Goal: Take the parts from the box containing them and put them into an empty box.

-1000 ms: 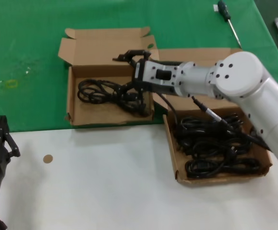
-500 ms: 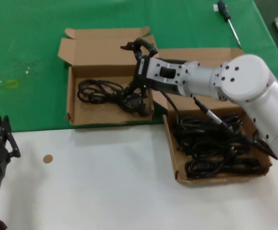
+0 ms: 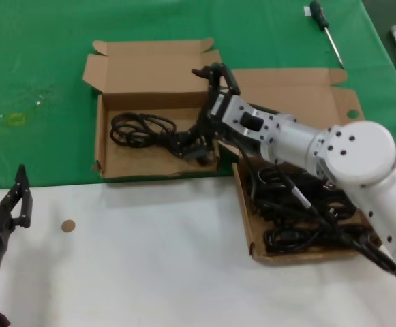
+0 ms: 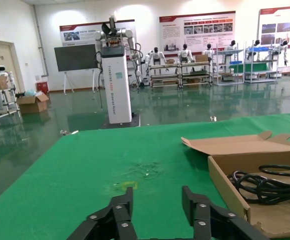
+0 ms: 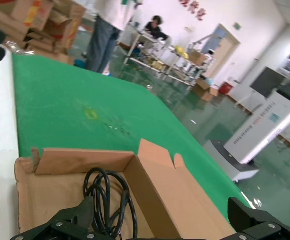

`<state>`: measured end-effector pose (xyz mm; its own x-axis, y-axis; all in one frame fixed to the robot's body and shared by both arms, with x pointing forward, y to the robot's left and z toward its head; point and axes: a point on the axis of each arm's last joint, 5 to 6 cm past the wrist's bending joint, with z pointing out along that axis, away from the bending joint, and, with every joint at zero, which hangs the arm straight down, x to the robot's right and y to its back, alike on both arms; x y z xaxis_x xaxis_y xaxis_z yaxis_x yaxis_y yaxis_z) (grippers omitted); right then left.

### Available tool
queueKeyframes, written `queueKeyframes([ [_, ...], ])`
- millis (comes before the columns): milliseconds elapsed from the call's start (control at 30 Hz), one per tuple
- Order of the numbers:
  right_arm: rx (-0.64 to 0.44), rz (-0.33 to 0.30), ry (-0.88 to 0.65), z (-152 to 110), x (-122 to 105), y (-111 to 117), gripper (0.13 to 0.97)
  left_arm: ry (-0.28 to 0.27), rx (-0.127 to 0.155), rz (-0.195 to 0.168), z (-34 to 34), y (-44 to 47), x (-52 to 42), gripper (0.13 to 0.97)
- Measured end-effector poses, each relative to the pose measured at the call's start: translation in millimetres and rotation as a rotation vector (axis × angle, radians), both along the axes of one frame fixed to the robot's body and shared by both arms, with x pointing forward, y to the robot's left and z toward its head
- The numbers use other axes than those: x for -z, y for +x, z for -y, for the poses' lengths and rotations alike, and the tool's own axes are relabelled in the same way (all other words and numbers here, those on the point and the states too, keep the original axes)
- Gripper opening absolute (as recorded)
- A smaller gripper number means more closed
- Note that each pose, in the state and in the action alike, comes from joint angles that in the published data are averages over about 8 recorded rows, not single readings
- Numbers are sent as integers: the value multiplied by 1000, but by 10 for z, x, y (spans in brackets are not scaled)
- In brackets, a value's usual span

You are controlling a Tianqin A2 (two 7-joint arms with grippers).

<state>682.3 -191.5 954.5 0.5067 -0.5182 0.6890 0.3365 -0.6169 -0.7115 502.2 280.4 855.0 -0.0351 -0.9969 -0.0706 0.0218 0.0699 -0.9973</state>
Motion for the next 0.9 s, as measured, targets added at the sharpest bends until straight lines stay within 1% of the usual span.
queueKeyframes([
  [133, 31, -8, 60, 36, 101, -91, 934, 0, 0, 0, 0, 0, 0, 359],
  [233, 56, -13, 104, 66, 174, -163, 942, 0, 0, 0, 0, 0, 0, 419],
  [267, 65, -15, 119, 77, 198, -187, 946, 0, 0, 0, 0, 0, 0, 419],
  [533, 137, -31, 232, 173, 376, -390, 966, 0, 0, 0, 0, 0, 0, 642],
  [667, 176, -39, 286, 228, 460, -498, 966, 0, 0, 0, 0, 0, 0, 642],
  [900, 247, -53, 376, 331, 593, -695, 966, 0, 0, 0, 0, 0, 0, 800],
])
